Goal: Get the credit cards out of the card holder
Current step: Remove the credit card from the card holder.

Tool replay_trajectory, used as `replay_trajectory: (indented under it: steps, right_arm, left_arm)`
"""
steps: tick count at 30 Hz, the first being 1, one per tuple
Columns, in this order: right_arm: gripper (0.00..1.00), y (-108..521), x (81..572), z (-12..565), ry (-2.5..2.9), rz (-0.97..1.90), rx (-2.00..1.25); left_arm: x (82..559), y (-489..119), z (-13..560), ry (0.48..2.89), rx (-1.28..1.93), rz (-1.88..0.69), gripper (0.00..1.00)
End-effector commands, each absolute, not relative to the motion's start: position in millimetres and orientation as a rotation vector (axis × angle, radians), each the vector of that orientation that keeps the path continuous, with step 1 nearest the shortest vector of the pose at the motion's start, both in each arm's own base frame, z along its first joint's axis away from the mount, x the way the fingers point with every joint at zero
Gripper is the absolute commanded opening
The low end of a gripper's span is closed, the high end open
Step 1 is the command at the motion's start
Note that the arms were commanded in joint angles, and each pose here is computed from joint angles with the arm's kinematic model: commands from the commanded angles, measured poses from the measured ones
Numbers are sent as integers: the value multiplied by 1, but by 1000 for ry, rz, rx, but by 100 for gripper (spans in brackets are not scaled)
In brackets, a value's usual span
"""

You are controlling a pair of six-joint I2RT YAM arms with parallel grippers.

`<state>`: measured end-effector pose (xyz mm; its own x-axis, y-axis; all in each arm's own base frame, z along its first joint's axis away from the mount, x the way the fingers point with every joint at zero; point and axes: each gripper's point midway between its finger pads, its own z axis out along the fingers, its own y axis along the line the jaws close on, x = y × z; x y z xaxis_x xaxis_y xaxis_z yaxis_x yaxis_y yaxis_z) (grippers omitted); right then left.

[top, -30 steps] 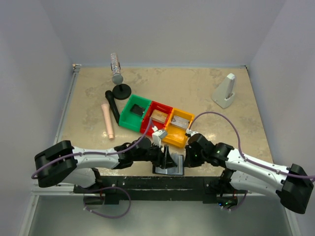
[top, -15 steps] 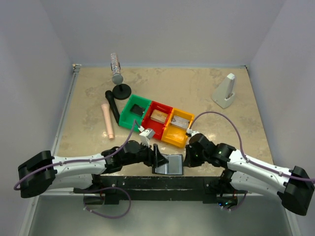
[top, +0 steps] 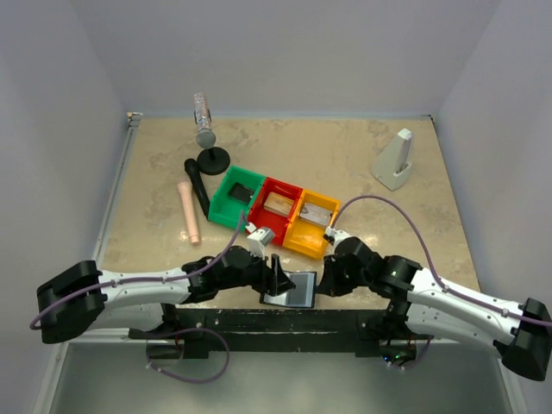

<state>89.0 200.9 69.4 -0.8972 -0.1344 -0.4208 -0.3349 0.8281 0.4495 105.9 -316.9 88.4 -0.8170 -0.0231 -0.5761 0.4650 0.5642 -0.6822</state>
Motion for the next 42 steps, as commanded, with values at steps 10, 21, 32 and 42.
replay_trajectory:
  steps: [10, 21, 32, 42]
  right_arm:
    - [0, 219, 94, 100, 2540, 812, -415]
    - [0, 222, 96, 116, 2520, 822, -433]
    - [0, 221, 95, 119, 2516, 816, -437]
    - [0, 222, 96, 120, 2516, 816, -437]
  left_arm:
    - [121, -331, 88, 2283, 428, -1081, 65]
    - [128, -339, 81, 2308, 508, -938, 69]
    - [126, -338, 66, 2350, 515, -890, 65]
    - [126, -341, 79, 2317, 496, -937, 71]
